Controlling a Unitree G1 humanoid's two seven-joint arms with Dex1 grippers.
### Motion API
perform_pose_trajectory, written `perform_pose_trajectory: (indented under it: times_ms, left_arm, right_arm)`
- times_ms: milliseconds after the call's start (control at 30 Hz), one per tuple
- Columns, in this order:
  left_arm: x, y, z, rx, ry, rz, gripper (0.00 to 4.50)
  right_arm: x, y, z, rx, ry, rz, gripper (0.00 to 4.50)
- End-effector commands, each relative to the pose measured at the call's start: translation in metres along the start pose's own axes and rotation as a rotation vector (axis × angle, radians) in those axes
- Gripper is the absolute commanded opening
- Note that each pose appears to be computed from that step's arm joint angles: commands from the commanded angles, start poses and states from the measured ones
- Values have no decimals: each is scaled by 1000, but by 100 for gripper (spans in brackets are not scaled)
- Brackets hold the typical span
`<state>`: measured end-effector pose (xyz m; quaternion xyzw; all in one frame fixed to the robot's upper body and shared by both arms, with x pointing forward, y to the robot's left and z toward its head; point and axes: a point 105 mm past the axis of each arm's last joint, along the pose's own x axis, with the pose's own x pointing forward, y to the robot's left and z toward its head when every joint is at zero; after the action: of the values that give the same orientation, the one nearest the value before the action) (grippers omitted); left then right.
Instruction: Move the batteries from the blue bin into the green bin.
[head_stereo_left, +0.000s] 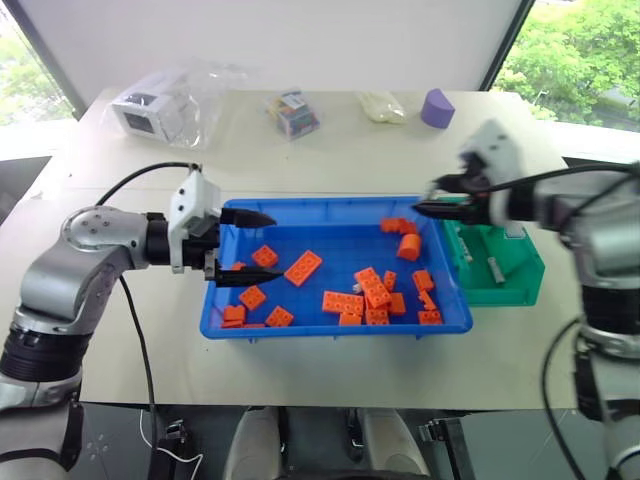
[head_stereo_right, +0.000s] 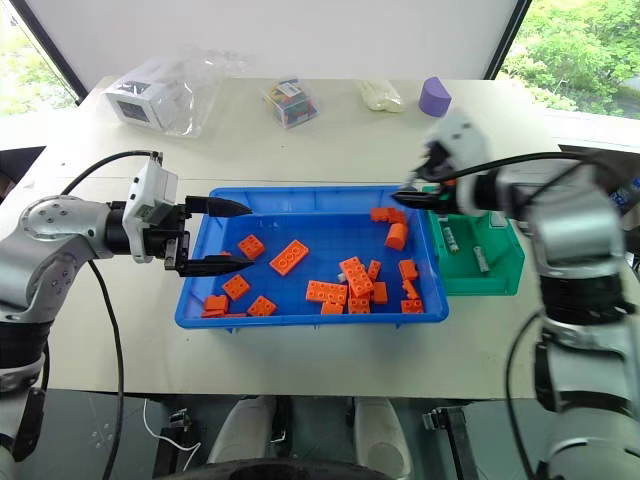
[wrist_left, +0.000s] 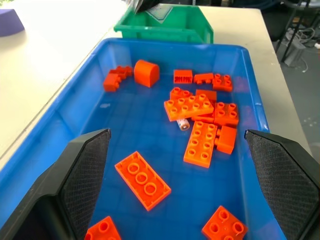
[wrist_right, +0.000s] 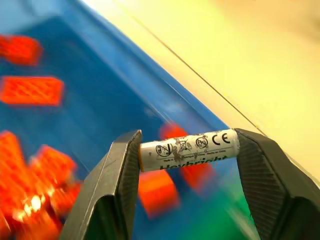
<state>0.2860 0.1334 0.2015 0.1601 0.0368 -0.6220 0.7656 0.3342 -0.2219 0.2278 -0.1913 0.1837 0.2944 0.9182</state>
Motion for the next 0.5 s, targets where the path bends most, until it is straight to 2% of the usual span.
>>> perform_pose_trajectory:
  times_ms: [33, 233, 367, 400, 500]
  left_arm:
    - [4, 4, 8, 54, -22, -23, 450]
    - [19, 7, 10, 66, -55, -55, 450]
    - [22, 8, 14, 75, -66, -62, 450]
    - [21, 8, 14, 77, -67, -60, 450]
    - [18, 10, 14, 78, -63, -50, 450]
  right_arm:
    - [-39, -16, -10, 43, 13, -115, 222]
    - [-35, -16, -37, 116, 43, -175, 222]
    - [-26, -16, -41, 102, 56, -181, 426]
    - [-26, -16, -40, 91, 57, -178, 443]
    - [-25, -16, -35, 71, 51, -166, 443]
